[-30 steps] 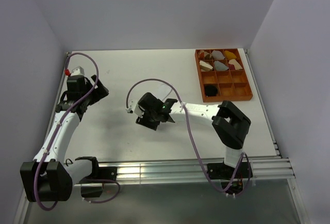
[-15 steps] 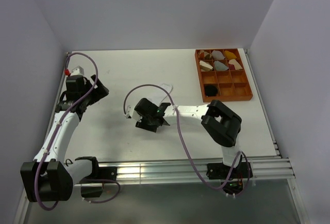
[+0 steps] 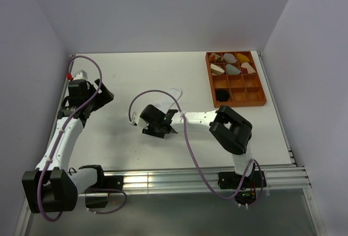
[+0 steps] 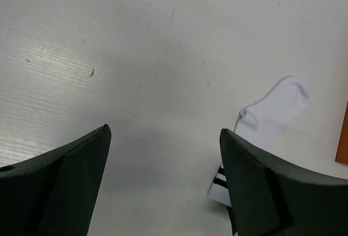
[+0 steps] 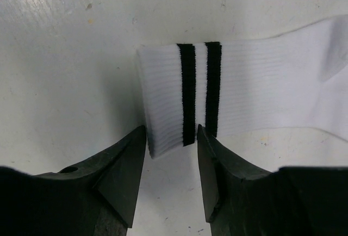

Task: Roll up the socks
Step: Roll the sock at the center of the board.

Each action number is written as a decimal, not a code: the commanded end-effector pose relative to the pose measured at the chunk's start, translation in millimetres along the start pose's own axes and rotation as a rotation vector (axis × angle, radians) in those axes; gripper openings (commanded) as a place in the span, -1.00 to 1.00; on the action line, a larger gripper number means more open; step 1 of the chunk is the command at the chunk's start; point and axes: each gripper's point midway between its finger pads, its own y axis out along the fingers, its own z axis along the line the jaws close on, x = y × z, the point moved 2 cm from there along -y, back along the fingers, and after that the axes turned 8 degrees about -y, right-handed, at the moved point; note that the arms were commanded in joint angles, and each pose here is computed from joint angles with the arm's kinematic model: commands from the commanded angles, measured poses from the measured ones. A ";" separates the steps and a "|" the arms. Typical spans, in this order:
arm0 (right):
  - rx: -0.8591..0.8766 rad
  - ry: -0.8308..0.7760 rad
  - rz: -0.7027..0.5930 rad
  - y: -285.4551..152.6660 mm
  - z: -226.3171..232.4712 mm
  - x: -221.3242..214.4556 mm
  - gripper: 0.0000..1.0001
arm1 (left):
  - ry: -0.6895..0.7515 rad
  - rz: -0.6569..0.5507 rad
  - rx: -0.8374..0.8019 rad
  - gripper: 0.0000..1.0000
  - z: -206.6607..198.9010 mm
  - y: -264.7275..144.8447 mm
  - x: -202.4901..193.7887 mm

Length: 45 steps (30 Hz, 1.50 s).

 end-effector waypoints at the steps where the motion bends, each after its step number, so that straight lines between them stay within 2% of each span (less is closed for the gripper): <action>1: -0.011 -0.017 -0.001 7.0 0.5 3.0 -0.01 | -0.009 -0.016 -0.039 0.73 -6.5 0.3 5.3; 2: -0.007 -0.015 -0.004 7.1 1.2 3.4 -0.09 | -0.009 -0.015 -0.038 0.73 -6.3 0.6 5.0; 5: 0.001 -0.018 0.001 7.7 3.4 3.5 -0.18 | -0.012 -0.008 -0.045 0.73 -6.9 1.5 4.4; 6: 0.007 -0.016 -0.001 8.0 4.4 3.8 -0.24 | -0.013 -0.005 -0.047 0.73 -6.7 1.6 3.8; 7: 0.011 -0.016 -0.004 8.2 5.1 5.5 -0.40 | -0.015 -0.002 -0.049 0.73 -6.5 2.1 3.2; 9: 0.033 -0.008 -0.012 7.6 9.1 8.5 -0.49 | -0.014 0.008 -0.051 0.73 -6.0 3.1 0.7; 18: 0.178 0.127 -0.095 6.7 21.2 38.2 -0.99 | -0.041 0.079 -0.088 0.75 -6.8 5.4 -18.1; 25: 0.271 0.332 -0.155 8.3 14.6 53.4 -1.00 | -0.081 0.134 -0.117 0.73 -6.7 2.3 -35.6; 34: 0.486 0.657 -0.193 12.8 2.3 51.6 -1.00 | -0.145 0.246 -0.130 0.63 -6.7 6.5 -91.4; 40: 0.614 0.820 -0.208 17.8 -5.1 45.6 -1.00 | -0.153 0.316 -0.144 0.35 -14.3 9.0 -132.9; 42: 0.645 0.864 -0.196 22.1 -5.8 41.9 -1.00 | -0.160 0.334 -0.142 0.33 -14.4 12.5 -142.6; 45: 0.697 0.919 -0.199 22.2 -8.6 41.8 -1.00 | -0.150 0.354 -0.131 0.03 -14.3 16.5 -154.7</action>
